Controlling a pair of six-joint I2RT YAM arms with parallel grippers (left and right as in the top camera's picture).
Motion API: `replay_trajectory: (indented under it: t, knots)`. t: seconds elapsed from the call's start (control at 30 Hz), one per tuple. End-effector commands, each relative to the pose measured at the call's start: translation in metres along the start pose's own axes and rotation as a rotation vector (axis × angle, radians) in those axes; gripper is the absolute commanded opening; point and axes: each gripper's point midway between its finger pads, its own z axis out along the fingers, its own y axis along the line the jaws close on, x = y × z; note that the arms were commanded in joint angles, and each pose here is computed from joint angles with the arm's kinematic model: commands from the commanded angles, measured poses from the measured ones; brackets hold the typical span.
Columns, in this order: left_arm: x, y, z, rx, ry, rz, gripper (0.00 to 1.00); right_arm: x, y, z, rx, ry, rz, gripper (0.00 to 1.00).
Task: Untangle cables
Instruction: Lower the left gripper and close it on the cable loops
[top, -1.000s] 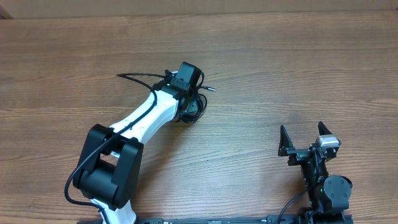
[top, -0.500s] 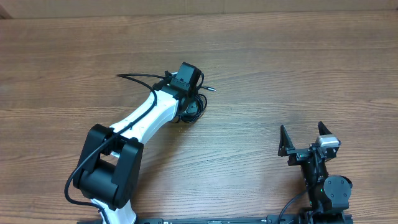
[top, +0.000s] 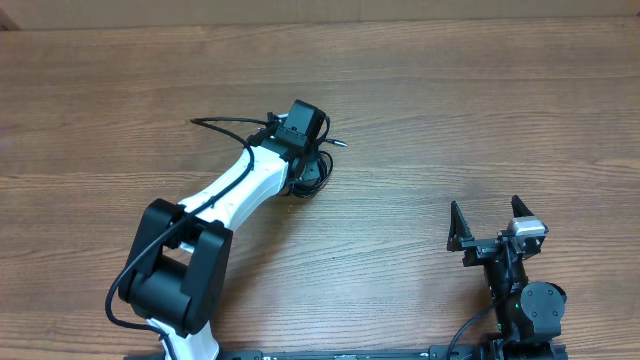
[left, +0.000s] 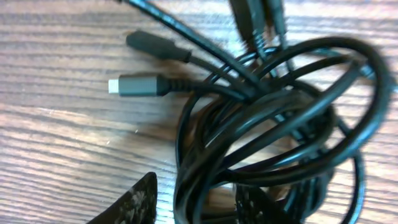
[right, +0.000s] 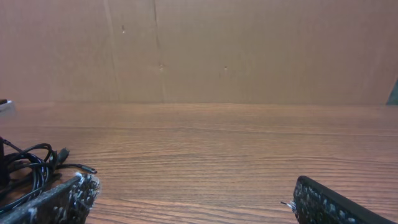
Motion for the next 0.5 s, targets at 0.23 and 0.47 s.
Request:
replay_trajectory:
  t: [0.23,0.47]
  knots:
    - [0.0171,0.0079,0.0192,-0.047,0.044,0.022,0.37,0.0015,-0.0028,0.0001,0.015,-0.005,0.003,1.0]
    - [0.0149,0.0064,0.0187,-0.042,0.038,0.022,0.43,0.0016,-0.0027,0.0001,0.014,-0.005,0.003,1.0]
